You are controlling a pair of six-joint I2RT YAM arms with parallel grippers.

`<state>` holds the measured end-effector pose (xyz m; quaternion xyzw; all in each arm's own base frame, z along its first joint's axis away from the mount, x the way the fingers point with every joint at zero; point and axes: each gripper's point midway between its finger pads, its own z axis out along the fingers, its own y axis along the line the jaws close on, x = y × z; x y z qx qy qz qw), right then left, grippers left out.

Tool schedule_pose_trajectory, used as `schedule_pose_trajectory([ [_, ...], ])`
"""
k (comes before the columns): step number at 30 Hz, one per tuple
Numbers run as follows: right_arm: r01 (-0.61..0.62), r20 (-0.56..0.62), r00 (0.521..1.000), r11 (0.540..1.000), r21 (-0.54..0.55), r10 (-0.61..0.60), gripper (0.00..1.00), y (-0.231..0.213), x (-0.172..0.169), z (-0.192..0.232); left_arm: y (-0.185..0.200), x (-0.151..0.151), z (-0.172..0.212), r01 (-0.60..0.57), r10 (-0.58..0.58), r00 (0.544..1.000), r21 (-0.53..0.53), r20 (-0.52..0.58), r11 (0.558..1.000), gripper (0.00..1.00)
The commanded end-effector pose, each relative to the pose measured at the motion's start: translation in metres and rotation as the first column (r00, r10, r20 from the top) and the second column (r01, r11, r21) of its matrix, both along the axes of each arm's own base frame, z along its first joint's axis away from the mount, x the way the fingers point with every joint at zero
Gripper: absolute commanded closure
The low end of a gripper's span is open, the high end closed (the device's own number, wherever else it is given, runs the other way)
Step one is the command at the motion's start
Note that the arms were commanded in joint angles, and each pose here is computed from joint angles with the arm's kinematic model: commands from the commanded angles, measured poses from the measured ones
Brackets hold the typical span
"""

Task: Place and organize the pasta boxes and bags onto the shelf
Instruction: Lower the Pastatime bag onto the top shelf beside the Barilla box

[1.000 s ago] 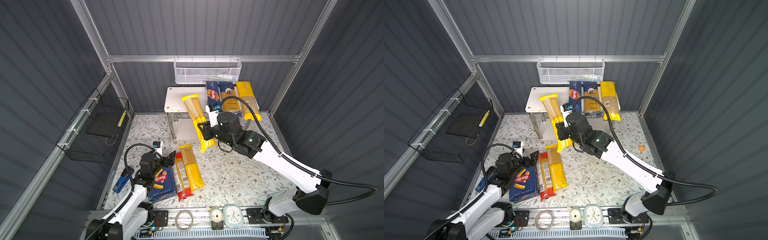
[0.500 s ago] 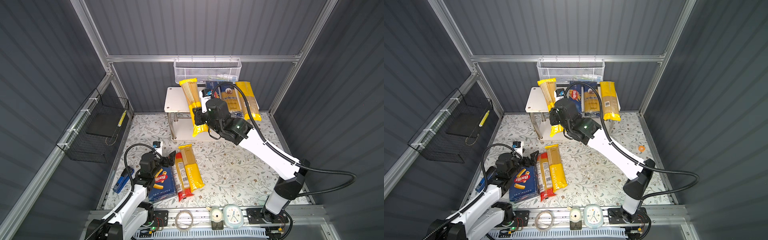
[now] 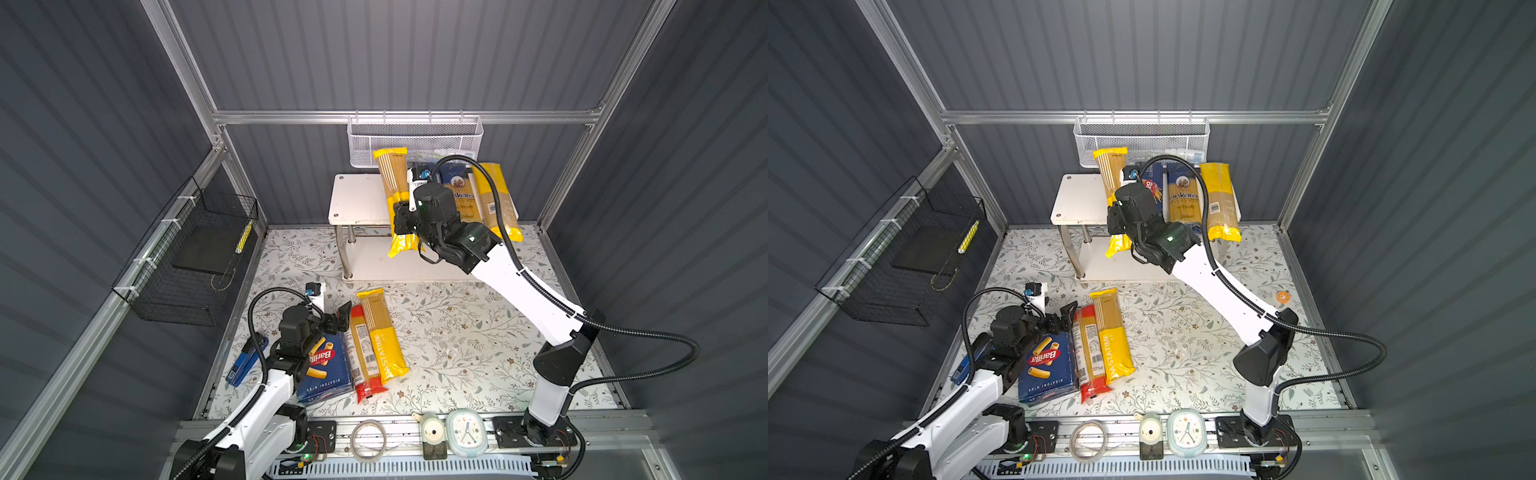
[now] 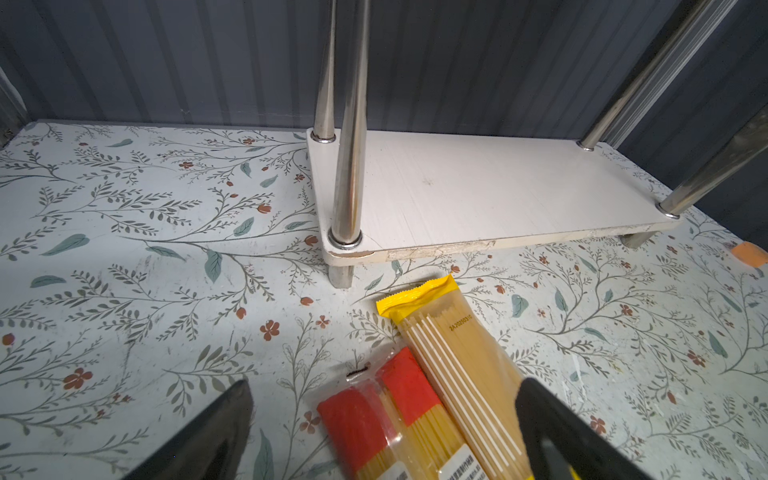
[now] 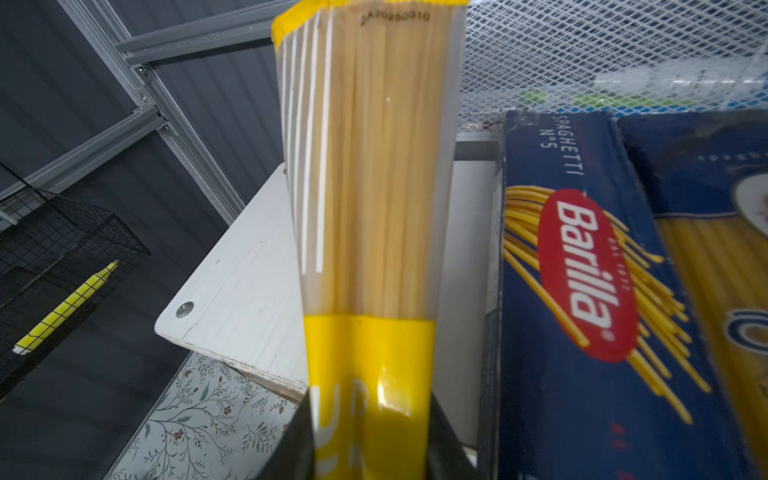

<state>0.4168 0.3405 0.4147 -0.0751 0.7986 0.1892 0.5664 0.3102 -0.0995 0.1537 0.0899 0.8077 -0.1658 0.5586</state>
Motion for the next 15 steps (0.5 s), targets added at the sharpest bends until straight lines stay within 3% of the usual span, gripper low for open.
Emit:
schedule_pose_trajectory([
  [1, 0.002, 0.148, 0.989, 0.984, 0.176, -0.029, 0.92, -0.004, 0.003, 0.070, -0.001, -0.002, -0.001, 0.000, 0.000, 1.000, -0.007, -0.006, 1.000, 0.00],
  [15, 0.025, 0.119, 0.992, 0.979, 0.203, -0.050, 0.90, -0.007, 0.026, 0.061, -0.001, -0.002, -0.001, 0.000, 0.000, 1.000, -0.007, -0.002, 1.000, 0.00],
])
